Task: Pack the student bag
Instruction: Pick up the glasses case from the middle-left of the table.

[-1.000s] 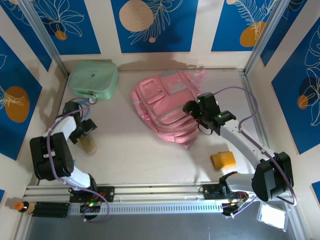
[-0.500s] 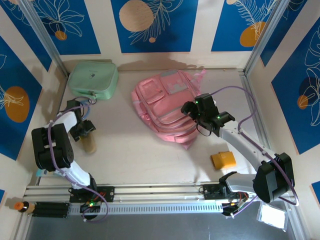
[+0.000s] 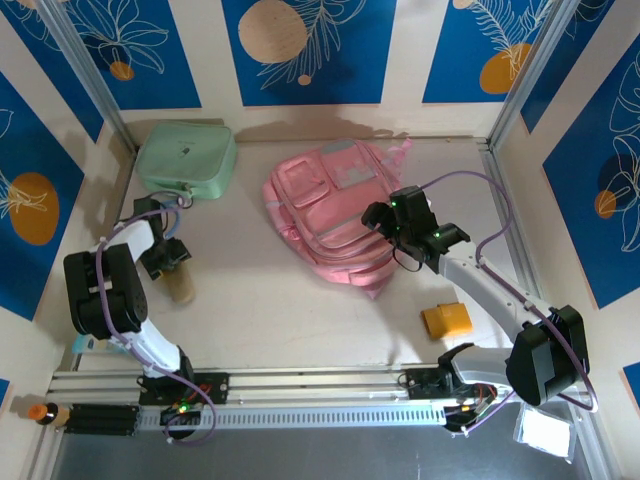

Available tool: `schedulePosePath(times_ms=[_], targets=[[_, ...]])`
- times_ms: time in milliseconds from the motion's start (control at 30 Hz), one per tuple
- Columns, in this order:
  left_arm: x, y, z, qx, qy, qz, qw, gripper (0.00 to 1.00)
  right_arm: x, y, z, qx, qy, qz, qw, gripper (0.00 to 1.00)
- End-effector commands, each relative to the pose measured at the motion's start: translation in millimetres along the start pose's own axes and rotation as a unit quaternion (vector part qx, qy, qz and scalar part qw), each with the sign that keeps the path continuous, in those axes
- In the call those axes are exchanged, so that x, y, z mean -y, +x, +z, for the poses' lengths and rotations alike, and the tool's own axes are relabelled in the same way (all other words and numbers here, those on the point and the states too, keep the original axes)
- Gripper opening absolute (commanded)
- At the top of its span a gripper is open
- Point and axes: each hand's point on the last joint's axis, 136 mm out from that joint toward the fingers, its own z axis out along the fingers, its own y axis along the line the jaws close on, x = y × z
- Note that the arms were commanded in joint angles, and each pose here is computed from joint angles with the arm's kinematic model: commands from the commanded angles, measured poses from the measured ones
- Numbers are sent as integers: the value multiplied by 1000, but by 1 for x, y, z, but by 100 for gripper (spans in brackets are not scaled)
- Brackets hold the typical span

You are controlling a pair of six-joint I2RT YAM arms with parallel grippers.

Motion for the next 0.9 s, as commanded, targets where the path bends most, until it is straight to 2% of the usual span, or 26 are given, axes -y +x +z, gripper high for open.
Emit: schedulePosePath(times_ms=[0, 233, 400, 533, 667, 767, 867], targets=[[3, 6, 7, -21, 4, 12, 1000, 62, -11, -5, -5, 7, -17, -7, 1000, 92], [18, 4, -11, -2, 26, 23, 999, 46, -15, -4, -4, 3, -27, -11, 1000, 91], [54, 9, -49, 30, 73, 45, 996, 46, -39, 4, 0, -17, -79, -43, 996, 91], [99, 21, -81, 51, 143, 51, 987, 46, -76, 23, 3, -44, -152, -95, 983, 91], [148, 28, -119, 61, 231, 37, 970, 46, -121, 53, -2, -88, -247, -144, 954, 90], [189, 28, -146, 57, 325, 10, 944, 46, -146, 75, -9, -106, -303, -171, 931, 90], [218, 29, -165, 53, 383, -9, 922, 45, -165, 96, -15, -118, -341, -199, 911, 89]])
